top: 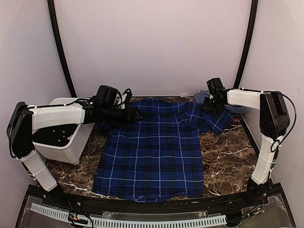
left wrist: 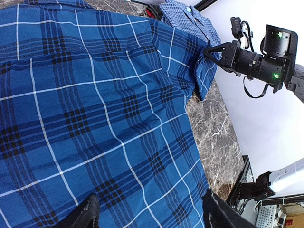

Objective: Fold and stack the long sleeve shirts
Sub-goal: Pick up the sleeve from the center of the board, then pass from the right arm to the left

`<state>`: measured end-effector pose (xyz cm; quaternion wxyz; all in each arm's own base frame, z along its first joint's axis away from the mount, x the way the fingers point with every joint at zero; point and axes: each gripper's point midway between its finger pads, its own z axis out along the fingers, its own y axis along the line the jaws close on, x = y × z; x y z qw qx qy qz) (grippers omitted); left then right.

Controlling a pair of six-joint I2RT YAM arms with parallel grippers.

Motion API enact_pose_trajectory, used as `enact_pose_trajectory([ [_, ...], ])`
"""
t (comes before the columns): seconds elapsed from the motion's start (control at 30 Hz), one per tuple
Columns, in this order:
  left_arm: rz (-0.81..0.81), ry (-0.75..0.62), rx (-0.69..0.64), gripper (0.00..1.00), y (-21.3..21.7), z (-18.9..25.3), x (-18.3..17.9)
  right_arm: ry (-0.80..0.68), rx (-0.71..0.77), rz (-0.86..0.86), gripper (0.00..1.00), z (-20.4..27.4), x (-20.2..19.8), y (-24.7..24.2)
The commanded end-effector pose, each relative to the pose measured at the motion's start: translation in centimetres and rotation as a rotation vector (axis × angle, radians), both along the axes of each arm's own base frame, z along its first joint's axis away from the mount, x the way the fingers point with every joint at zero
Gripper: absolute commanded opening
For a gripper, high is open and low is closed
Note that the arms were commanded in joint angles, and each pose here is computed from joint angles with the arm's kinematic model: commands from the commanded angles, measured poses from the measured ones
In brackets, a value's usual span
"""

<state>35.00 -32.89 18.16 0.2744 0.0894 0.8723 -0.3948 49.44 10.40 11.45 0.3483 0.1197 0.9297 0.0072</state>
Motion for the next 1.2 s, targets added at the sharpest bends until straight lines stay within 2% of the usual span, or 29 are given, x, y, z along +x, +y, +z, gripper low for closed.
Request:
enact_pose_trajectory([
  [0.0,-0.009,-0.050,-0.027,0.73,0.0,2.4,0.4,-0.068,0.039,0.046,0.00,2.7,0.2,1.4],
  [0.23,-0.015,-0.061,-0.025,0.73,-0.1,2.8,0.4,-0.070,0.073,0.097,0.00,3.6,-0.2,3.3],
  [0.7,-0.093,-0.023,-0.065,0.72,-2.0,1.6,0.4,-0.141,0.402,0.618,0.00,9.3,-6.9,22.2],
  [0.93,-0.099,-0.039,-0.084,0.72,-3.6,1.6,1.1,-0.112,0.540,0.749,0.00,9.7,-9.4,29.3],
  [1.17,-0.066,-0.025,-0.068,0.72,-3.8,0.4,1.9,-0.075,0.597,0.793,0.00,9.1,-10.3,32.8],
])
